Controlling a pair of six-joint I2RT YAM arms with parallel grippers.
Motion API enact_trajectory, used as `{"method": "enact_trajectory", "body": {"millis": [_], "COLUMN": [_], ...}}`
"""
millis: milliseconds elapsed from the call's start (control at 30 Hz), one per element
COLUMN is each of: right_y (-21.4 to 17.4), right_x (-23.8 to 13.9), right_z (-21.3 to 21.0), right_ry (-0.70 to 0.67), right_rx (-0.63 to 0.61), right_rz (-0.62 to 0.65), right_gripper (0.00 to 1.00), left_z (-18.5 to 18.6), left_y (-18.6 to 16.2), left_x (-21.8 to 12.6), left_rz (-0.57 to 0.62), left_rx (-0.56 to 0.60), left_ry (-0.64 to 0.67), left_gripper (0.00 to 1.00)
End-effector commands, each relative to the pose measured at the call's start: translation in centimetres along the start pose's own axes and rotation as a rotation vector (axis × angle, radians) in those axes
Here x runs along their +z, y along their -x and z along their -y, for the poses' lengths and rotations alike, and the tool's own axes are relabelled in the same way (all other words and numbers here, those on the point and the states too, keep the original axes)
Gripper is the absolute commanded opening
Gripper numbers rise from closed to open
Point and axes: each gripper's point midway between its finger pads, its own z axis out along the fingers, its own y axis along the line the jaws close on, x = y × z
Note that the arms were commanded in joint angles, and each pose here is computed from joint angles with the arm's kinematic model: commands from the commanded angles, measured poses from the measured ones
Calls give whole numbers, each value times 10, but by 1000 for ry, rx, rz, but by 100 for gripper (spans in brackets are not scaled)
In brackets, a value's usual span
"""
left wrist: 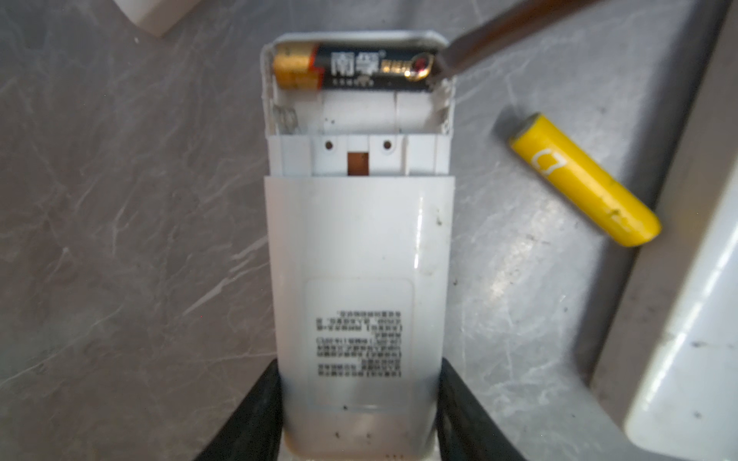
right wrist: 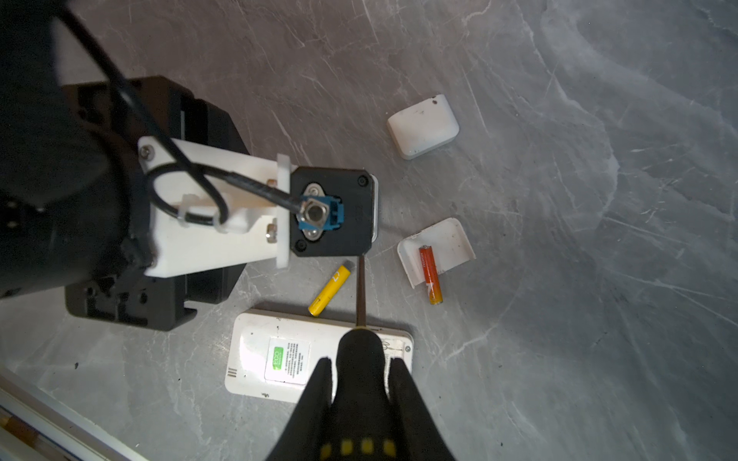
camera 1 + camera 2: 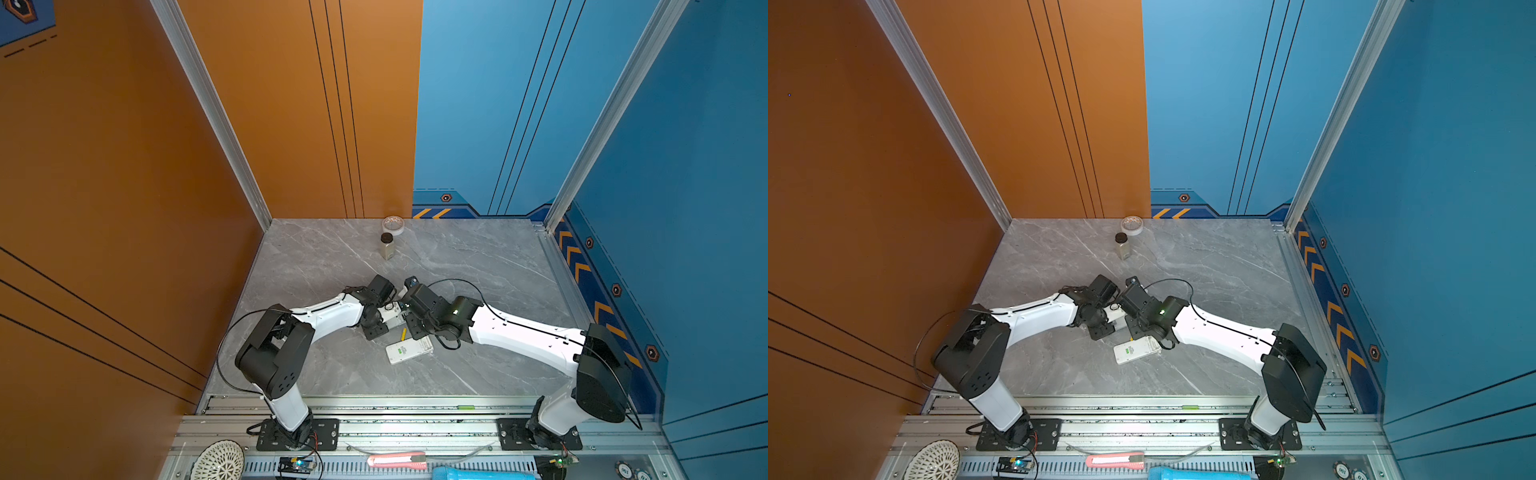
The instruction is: Unload the batteries from the remote control
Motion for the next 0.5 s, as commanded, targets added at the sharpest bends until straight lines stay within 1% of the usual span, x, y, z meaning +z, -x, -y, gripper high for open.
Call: {"method": "enact_trajectory", "body": {"millis": [0, 467], "right_y": [-3, -9], "right_x": [-4, 0], "right_z": [1, 2], "right_ry": [-10, -25], "right_rx": [-23, -36], "right_rz": [-12, -33], "right_gripper": [0, 0], "left_z": [-2, -3], "left_y": [4, 3], "left_x": [-3, -3], "left_rz": [1, 0], "left_rx": [15, 19], "left_ry": [-4, -2], "left_gripper": [0, 0]}}
